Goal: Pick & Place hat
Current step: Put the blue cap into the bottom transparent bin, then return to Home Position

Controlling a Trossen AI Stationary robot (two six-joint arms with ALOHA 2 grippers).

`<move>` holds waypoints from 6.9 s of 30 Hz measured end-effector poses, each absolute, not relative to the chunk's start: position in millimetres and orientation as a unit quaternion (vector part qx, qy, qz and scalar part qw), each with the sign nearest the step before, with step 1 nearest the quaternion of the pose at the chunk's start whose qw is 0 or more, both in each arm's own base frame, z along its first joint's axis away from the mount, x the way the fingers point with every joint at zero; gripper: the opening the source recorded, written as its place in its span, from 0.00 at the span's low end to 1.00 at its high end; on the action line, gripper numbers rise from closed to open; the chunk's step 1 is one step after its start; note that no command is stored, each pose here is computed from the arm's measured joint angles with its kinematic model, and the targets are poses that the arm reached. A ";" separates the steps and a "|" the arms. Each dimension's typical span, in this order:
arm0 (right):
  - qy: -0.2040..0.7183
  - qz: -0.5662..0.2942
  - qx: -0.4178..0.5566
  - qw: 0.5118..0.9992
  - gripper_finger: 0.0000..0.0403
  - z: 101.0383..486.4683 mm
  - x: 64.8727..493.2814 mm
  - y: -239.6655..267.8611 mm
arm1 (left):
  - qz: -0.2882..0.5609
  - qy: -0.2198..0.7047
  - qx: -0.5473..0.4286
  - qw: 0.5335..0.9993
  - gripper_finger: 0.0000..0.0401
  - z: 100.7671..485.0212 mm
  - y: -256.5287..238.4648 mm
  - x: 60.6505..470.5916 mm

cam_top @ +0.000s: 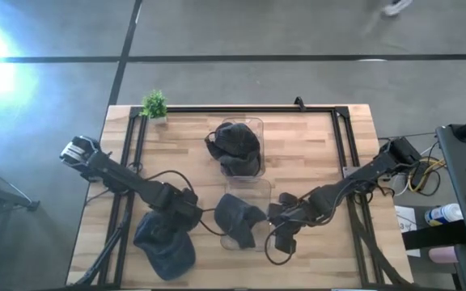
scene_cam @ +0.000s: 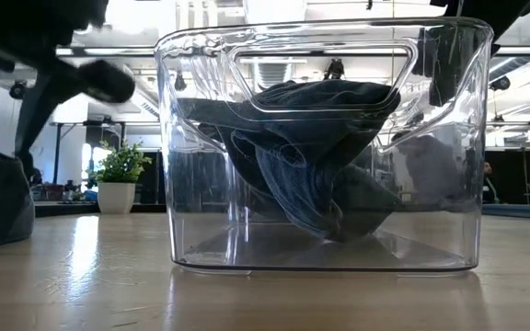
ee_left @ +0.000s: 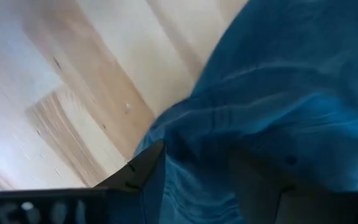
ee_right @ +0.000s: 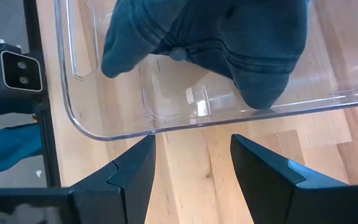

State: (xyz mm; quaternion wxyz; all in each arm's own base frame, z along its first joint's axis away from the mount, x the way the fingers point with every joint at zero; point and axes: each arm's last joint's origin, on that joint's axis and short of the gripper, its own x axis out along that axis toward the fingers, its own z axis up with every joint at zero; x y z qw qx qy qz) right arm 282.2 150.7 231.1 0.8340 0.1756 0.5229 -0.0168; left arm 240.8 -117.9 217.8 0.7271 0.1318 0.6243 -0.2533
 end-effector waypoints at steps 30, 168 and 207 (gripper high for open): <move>0.485 -0.062 0.161 0.858 0.50 245.3 271.1 149.9 | -0.163 0.679 0.114 0.707 0.01 236.3 -106.4 238.4; 0.403 -0.103 0.147 0.898 0.50 229.3 312.4 105.2 | -0.010 0.440 -0.261 0.859 0.38 354.2 -43.8 352.1; 0.206 -0.065 0.349 0.912 0.50 266.5 112.9 33.2 | -0.036 0.006 -0.305 0.952 0.38 320.0 -25.5 188.0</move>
